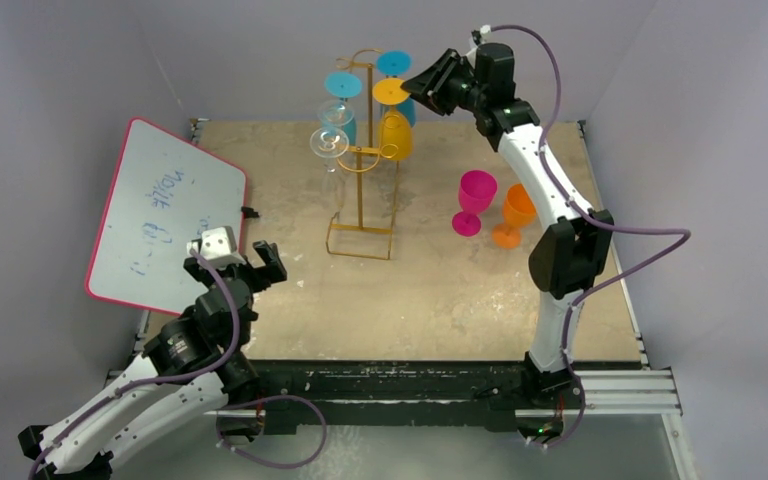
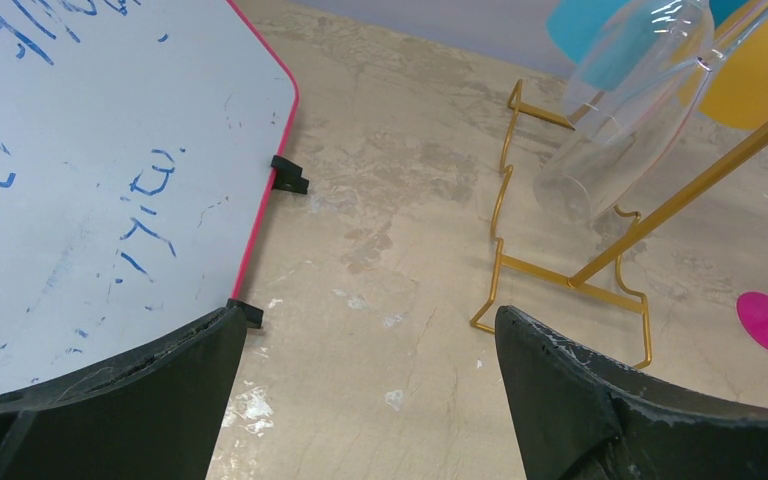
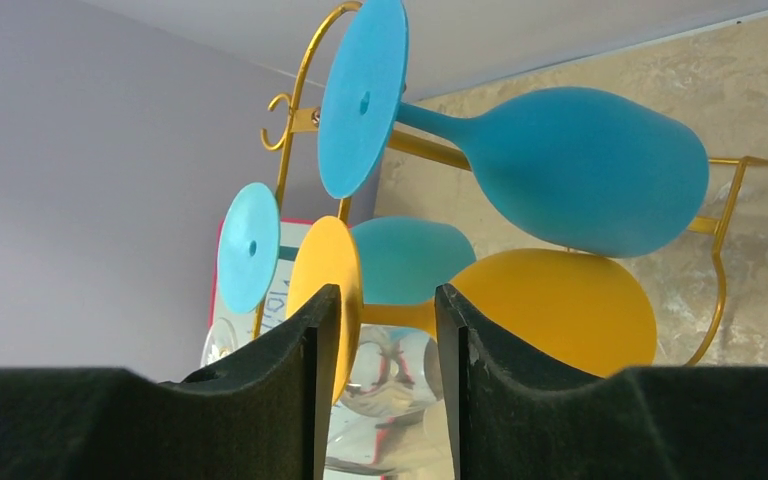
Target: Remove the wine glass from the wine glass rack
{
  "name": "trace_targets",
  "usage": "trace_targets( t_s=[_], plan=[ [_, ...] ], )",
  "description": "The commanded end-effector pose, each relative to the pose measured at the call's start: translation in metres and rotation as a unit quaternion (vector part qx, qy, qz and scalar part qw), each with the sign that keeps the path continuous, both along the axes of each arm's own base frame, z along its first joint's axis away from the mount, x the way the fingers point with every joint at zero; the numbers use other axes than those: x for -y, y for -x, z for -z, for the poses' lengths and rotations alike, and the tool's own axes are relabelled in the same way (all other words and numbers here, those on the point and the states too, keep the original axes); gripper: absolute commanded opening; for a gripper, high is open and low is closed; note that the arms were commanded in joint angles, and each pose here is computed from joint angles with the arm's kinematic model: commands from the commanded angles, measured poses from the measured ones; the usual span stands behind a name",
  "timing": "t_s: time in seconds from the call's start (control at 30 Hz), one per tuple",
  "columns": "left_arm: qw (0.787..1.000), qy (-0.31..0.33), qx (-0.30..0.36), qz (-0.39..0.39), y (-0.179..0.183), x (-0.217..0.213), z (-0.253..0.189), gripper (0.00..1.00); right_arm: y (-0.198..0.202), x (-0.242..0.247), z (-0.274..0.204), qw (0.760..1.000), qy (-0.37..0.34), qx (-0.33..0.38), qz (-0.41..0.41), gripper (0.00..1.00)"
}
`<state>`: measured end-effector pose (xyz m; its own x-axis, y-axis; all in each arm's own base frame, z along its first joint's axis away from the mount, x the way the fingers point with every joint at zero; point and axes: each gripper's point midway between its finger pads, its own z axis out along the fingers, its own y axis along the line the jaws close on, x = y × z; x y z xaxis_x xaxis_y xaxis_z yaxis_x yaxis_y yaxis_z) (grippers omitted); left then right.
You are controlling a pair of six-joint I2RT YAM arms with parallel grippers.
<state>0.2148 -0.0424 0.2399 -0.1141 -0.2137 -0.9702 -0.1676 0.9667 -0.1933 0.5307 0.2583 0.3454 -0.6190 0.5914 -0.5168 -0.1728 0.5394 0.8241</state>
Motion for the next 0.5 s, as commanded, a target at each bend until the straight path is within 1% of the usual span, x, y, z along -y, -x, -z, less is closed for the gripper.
trace_targets(
  t_s=[0.0,0.07,0.1,0.2,0.47],
  plan=[
    [1.0,0.013,0.015,-0.006,-0.001,-0.001,-0.013,0.95,0.006,-0.005,-0.03,0.999,-0.003,0.04,-0.017,0.41],
    [1.0,0.012,0.014,-0.005,-0.001,-0.001,-0.013,0.95,0.004,-0.004,-0.027,0.999,0.003,0.042,-0.012,0.33],
    [1.0,0.011,0.014,-0.005,-0.002,0.0,-0.013,0.95,0.003,-0.003,-0.025,0.999,0.005,0.038,-0.009,0.32],
    [1.0,0.011,0.013,-0.005,-0.002,0.0,-0.012,0.95,0.003,-0.004,-0.024,0.999,0.006,0.038,-0.014,0.3],
    [1.0,0.011,0.013,-0.006,-0.002,-0.001,-0.012,0.95,0.01,-0.005,-0.037,0.998,0.013,0.055,-0.019,0.32]
  ],
)
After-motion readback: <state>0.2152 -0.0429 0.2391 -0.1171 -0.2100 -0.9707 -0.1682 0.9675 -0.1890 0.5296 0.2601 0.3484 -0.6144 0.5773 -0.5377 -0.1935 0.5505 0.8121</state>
